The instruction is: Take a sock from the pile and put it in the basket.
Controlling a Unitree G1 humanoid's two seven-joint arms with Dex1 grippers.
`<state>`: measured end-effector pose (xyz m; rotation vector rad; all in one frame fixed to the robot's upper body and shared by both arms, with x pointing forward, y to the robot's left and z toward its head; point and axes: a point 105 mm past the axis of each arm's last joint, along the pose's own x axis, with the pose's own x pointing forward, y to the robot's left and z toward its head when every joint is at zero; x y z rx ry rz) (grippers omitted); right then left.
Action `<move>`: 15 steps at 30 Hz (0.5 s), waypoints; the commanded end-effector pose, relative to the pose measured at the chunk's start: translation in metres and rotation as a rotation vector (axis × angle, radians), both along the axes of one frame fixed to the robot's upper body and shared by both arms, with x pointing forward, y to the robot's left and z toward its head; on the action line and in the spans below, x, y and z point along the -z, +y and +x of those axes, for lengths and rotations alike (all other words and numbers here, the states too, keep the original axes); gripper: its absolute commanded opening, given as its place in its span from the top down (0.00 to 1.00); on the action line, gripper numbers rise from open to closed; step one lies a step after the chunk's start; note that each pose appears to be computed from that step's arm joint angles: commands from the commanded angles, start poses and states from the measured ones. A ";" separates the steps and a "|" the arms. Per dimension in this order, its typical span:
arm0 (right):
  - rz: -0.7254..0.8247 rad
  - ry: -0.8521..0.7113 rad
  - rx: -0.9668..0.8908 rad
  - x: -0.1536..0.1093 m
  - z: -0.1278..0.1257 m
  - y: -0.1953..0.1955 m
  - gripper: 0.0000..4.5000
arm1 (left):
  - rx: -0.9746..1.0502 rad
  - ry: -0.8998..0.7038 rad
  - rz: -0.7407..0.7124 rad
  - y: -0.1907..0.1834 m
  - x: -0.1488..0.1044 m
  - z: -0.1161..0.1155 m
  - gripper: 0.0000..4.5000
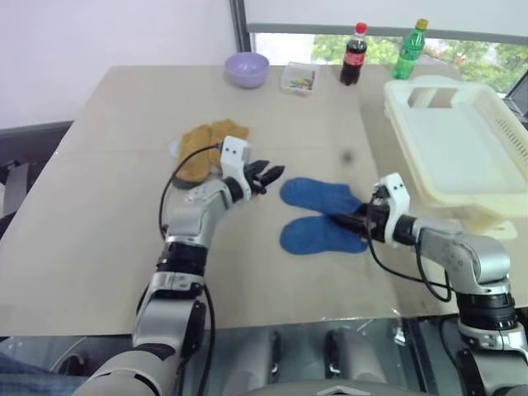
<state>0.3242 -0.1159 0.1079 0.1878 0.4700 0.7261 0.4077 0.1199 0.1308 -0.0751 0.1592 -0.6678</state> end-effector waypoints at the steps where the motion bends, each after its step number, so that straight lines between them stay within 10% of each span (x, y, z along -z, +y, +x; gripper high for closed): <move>1: 0.084 0.046 0.065 -0.007 0.007 -0.005 0.00 | 0.089 0.030 -0.028 -0.006 0.005 -0.009 0.41; 12: 0.028 0.079 0.132 0.009 0.011 -0.014 0.97 | 0.180 0.203 -0.014 -0.017 0.036 -0.030 0.40; 15: 0.021 0.070 0.129 0.009 0.011 -0.013 1.00 | 0.175 0.209 0.058 -0.017 0.046 -0.030 0.46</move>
